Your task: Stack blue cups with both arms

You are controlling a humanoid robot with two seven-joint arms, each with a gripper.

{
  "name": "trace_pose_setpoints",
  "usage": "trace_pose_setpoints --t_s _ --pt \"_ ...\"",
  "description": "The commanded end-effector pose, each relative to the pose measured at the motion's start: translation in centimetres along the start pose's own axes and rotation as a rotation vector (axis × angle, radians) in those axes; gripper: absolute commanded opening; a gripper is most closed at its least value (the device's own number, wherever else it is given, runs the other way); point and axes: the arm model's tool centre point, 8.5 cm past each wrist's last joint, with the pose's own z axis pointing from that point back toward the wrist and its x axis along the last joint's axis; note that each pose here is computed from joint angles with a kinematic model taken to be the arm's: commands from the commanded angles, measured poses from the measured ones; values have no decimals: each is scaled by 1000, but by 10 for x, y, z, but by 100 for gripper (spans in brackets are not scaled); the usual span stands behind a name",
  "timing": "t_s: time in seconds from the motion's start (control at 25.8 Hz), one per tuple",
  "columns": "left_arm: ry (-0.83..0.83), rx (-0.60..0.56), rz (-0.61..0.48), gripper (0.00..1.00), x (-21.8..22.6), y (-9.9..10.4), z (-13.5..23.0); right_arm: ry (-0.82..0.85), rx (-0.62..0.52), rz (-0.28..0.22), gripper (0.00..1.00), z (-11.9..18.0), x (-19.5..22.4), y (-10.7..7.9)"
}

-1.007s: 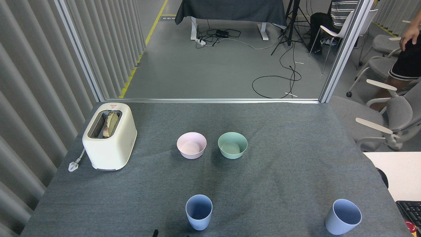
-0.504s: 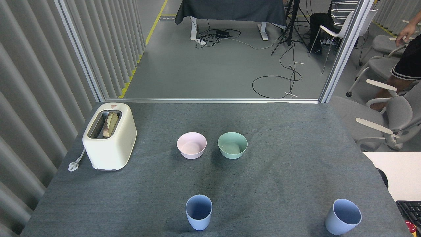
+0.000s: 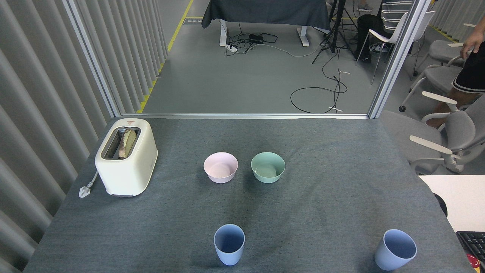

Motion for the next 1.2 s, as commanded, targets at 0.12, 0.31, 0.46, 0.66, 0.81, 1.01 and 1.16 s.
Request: trace_pose_setpoints --t_s 0.12,0.31,0.46,0.66,0.81,1.01,1.16 --pt "0 -3 2 100 0 -1 0 28 -12 -15 100 -19 -5 -4" --pt "0 -1 3 100 0 0 0 29 -22 -17 100 -34 -3 -8" --pt "1 -1 4 100 1 0 0 29 -29 -19 100 -41 -3 -11" --pt "1 -1 4 100 1 0 0 30 -36 -19 100 -49 -5 -15" --pt "1 -1 4 100 1 0 0 32 -29 -18 100 -55 -7 -13" --pt "0 -1 3 100 1 0 0 25 -36 -14 100 -62 -7 -16" --pt "2 0 3 100 1 0 0 22 -34 -20 98 -70 -4 -19"
